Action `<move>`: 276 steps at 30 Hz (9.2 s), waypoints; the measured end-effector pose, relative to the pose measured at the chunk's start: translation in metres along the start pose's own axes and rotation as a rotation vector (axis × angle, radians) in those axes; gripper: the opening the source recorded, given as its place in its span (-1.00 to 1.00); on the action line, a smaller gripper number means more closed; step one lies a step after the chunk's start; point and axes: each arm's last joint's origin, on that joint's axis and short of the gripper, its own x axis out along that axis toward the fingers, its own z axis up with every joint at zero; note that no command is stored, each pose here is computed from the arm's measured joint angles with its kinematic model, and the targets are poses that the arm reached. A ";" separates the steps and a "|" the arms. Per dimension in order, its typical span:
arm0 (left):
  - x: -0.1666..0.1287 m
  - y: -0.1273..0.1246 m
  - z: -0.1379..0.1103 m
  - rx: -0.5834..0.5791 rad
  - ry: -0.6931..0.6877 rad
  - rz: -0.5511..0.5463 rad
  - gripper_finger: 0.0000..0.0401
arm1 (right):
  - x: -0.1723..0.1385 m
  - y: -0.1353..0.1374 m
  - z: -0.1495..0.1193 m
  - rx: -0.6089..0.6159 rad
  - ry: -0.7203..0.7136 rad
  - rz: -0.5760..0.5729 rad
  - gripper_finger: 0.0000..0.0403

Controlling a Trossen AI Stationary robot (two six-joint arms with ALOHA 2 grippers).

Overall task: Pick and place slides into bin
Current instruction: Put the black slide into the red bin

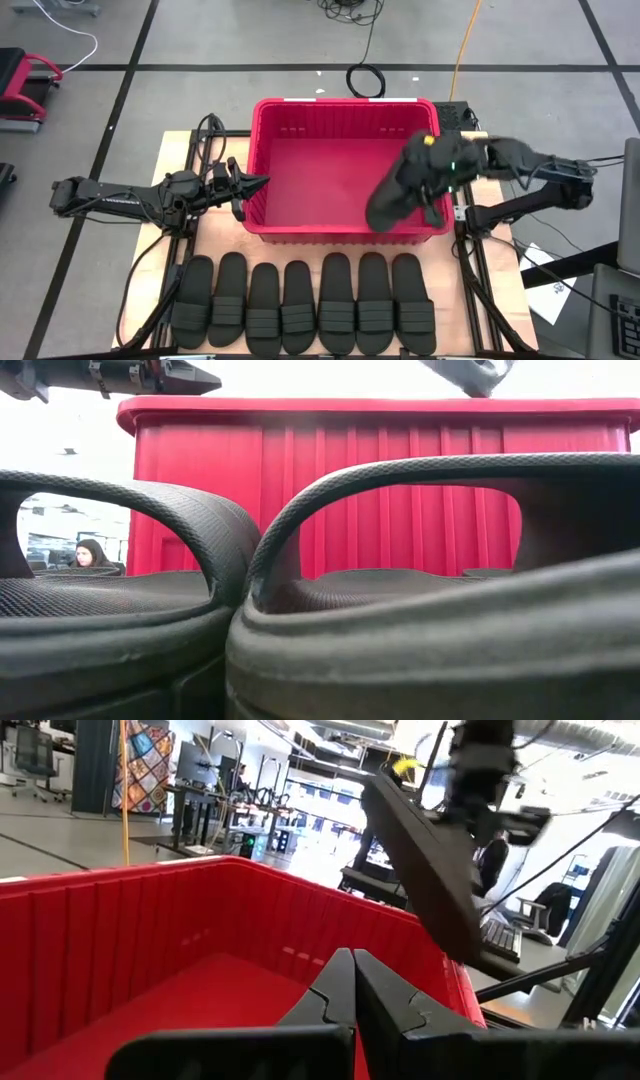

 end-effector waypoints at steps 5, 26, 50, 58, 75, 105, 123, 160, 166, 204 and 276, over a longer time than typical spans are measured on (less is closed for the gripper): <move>0.000 0.000 -0.001 0.023 0.012 0.003 -1.00 | -0.023 -0.028 -0.003 0.031 0.147 -0.059 -0.98; 0.000 0.001 -0.002 -0.016 0.017 0.011 -1.00 | 0.038 -0.158 -0.012 -0.082 0.455 0.220 -0.98; 0.000 0.002 -0.002 -0.008 0.011 0.042 -1.00 | 0.105 -0.194 -0.103 0.123 0.669 0.246 -0.98; 0.000 0.002 -0.002 -0.009 0.011 0.042 -1.00 | 0.108 -0.191 -0.113 0.108 0.686 0.285 -0.98; 0.000 0.002 -0.002 -0.011 0.010 0.041 -1.00 | 0.127 -0.192 -0.140 0.092 0.606 0.318 -0.98; 0.000 0.002 -0.004 -0.005 0.032 0.047 -1.00 | 0.134 -0.202 -0.148 0.093 0.693 0.104 -0.18; 0.000 0.002 -0.004 0.000 0.033 0.046 -1.00 | 0.111 -0.186 -0.132 0.105 0.607 0.057 -0.01; 0.000 0.003 -0.005 0.002 0.047 0.047 -1.00 | 0.099 -0.176 -0.060 -0.027 0.336 -0.144 -0.46; 0.000 0.003 -0.007 -0.002 0.061 0.054 -1.00 | 0.130 -0.175 -0.066 -0.029 0.426 -0.061 -0.94; 0.000 0.004 -0.008 0.002 0.077 0.060 -1.00 | 0.147 -0.182 -0.105 0.024 0.871 0.021 -1.00; 0.000 0.002 -0.003 0.028 0.025 0.031 -1.00 | -0.016 0.077 -0.083 -0.018 0.218 0.232 -1.00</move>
